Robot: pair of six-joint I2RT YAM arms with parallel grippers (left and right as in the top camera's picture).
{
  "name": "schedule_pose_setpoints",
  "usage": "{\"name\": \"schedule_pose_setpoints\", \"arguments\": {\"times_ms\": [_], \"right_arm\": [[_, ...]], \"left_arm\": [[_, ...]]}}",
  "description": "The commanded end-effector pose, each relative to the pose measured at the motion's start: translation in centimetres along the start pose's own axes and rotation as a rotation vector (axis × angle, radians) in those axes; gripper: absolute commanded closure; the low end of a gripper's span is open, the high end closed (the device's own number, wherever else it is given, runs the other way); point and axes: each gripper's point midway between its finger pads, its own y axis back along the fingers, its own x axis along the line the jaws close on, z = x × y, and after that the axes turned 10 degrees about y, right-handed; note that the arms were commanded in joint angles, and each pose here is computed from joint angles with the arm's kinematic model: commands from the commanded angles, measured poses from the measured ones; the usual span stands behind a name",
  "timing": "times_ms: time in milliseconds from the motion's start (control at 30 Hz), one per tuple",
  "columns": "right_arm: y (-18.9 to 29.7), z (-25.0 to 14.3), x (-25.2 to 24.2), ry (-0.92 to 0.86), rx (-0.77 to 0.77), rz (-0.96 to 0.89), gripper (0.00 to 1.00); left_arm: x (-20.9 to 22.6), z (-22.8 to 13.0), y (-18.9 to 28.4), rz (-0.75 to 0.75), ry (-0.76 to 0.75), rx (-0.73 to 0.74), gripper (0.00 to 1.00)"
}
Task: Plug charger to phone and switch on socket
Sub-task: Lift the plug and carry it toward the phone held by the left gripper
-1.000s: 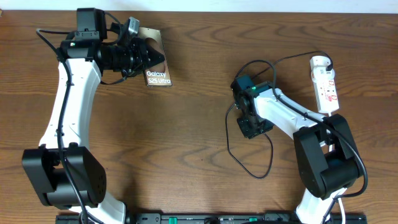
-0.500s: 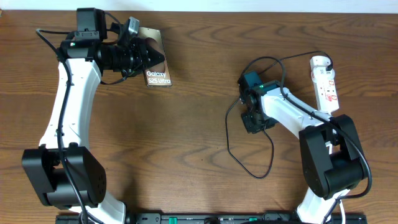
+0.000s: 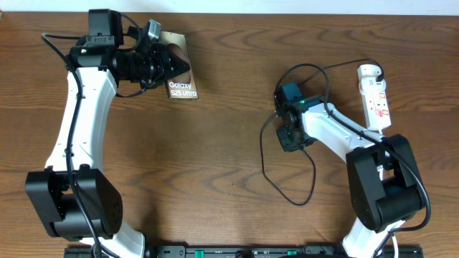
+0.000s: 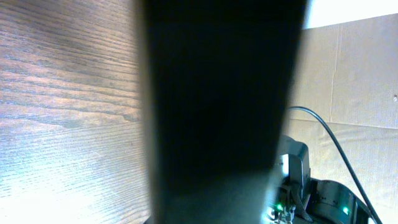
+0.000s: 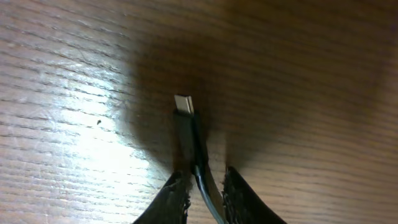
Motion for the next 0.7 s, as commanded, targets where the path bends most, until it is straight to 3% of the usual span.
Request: {"name": "schedule_pose_setpoints", "arguments": {"times_ms": [0, 100, 367, 667], "right_arm": [[-2.1, -1.7, 0.6, 0.011, 0.061, 0.025, 0.87], [-2.0, -1.9, 0.6, 0.012, 0.070, 0.026, 0.95], [-1.4, -2.4, 1.0, -0.071, 0.083, 0.083, 0.99], [9.3, 1.7, 1.8, -0.033, -0.346, 0.511, 0.99]], "left_arm": [[-1.5, 0.1, 1.1, -0.028, -0.036, -0.021, 0.93], [-1.5, 0.1, 1.1, -0.028, -0.036, -0.020, 0.92], [-1.7, 0.0, 1.2, -0.044, -0.018, -0.014, 0.93], [-6.3, 0.6, 2.2, -0.243, -0.224, -0.028, 0.93]]}}
